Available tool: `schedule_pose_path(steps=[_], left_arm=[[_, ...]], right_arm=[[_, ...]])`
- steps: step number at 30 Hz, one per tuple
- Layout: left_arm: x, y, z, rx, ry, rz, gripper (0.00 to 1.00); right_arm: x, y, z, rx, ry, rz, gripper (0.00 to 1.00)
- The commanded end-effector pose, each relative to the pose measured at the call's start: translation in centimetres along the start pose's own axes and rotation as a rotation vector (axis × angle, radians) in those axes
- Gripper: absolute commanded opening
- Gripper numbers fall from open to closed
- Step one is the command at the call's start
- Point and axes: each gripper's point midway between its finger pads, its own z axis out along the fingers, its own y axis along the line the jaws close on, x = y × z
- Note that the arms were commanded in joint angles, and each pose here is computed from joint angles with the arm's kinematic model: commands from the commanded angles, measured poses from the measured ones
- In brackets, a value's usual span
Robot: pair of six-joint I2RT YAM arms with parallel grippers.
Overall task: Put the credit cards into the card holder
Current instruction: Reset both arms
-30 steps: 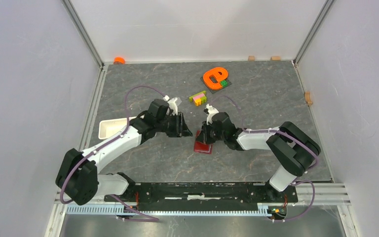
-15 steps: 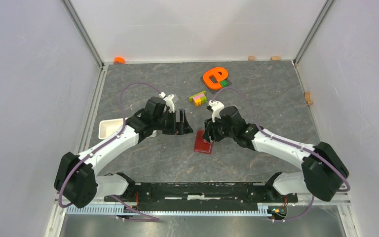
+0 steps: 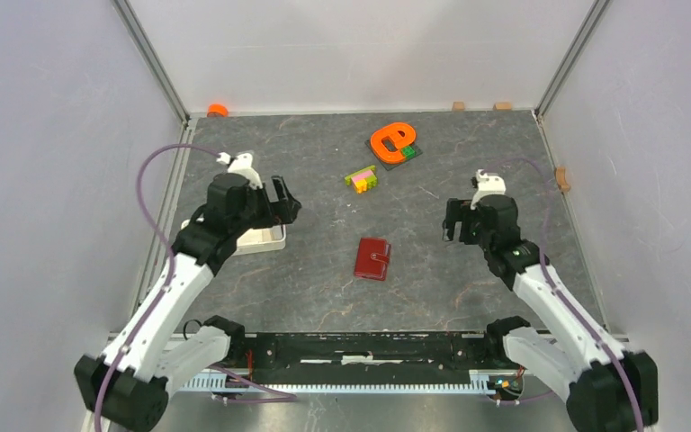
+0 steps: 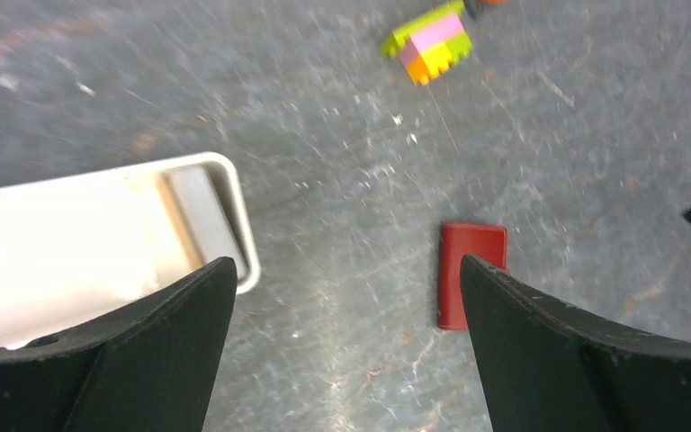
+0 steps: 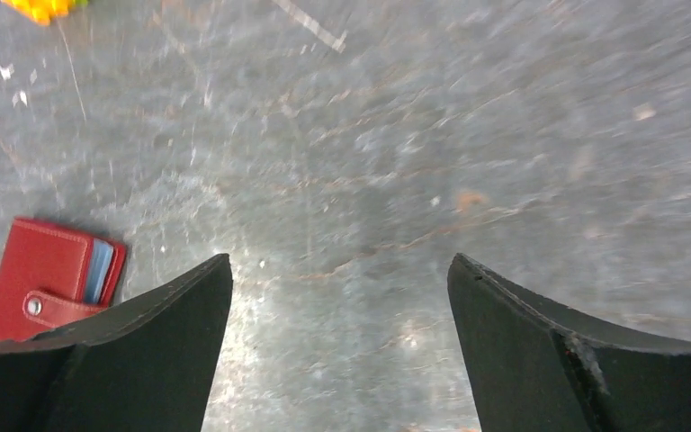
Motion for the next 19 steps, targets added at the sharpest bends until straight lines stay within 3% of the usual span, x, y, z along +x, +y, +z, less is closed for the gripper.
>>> schedule_pose_path(steps=[1,7,19], left_arm=[[-4.9,3.2,-5.3,-0.195,-0.221,0.143,1.00],[-4.5,5.6,-8.3,-0.290,-0.302,0.178,1.00],[-4.0,5.4,-8.5,-0.263,-0.309,0.190,1.00]], right_arm=[[-5.0,-3.5,-3.1,0.165,-0.251,-0.050,0.94],[-7.5,-5.1,-6.3,0.230,-0.491,-0.060,0.96],[-7.5,-5.3,-6.6,0.239,-0.515,-0.057,0.96]])
